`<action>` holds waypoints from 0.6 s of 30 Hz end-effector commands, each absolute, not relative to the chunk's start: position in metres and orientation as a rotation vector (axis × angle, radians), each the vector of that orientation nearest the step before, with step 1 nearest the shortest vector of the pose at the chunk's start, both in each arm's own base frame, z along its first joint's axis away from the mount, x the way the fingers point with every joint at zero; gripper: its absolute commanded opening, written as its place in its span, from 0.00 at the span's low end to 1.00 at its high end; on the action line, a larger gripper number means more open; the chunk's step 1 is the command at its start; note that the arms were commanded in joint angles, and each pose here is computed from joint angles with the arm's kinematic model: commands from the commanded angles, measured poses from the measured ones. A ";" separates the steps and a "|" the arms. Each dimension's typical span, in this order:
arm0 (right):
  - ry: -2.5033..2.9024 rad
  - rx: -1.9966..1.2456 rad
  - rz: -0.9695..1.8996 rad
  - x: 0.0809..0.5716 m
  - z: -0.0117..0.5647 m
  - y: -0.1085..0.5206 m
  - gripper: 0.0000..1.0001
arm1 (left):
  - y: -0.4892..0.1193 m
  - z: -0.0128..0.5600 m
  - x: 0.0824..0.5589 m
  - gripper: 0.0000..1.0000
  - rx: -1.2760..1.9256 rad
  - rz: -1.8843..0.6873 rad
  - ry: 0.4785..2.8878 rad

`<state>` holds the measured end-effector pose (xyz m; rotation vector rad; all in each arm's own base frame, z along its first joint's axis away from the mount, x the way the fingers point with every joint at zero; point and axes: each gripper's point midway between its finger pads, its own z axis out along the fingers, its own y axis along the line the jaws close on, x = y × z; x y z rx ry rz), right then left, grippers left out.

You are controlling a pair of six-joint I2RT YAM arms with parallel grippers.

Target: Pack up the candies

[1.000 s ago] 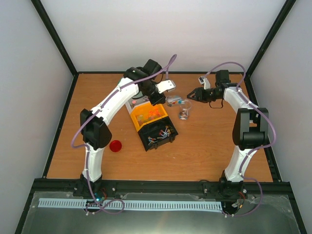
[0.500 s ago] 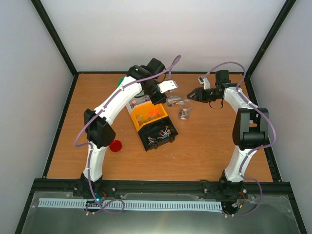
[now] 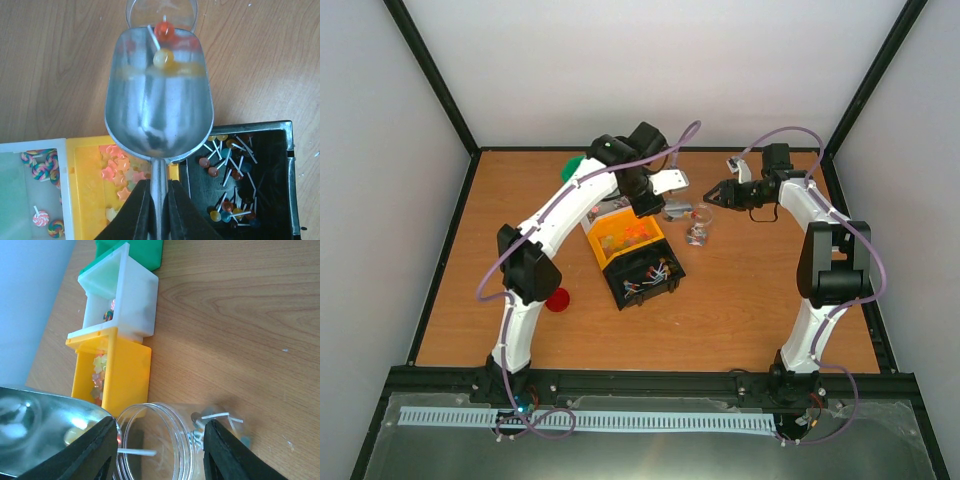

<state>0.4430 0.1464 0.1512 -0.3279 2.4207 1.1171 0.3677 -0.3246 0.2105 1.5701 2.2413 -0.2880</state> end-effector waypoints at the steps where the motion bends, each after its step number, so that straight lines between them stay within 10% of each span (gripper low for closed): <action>1: 2.379 -0.355 1.117 0.442 0.166 0.146 0.47 | -0.325 0.220 0.372 0.01 1.588 -0.233 2.207; 18: 2.352 -0.378 1.108 0.438 0.178 0.145 0.47 | -0.328 0.233 0.373 0.01 1.584 -0.195 2.142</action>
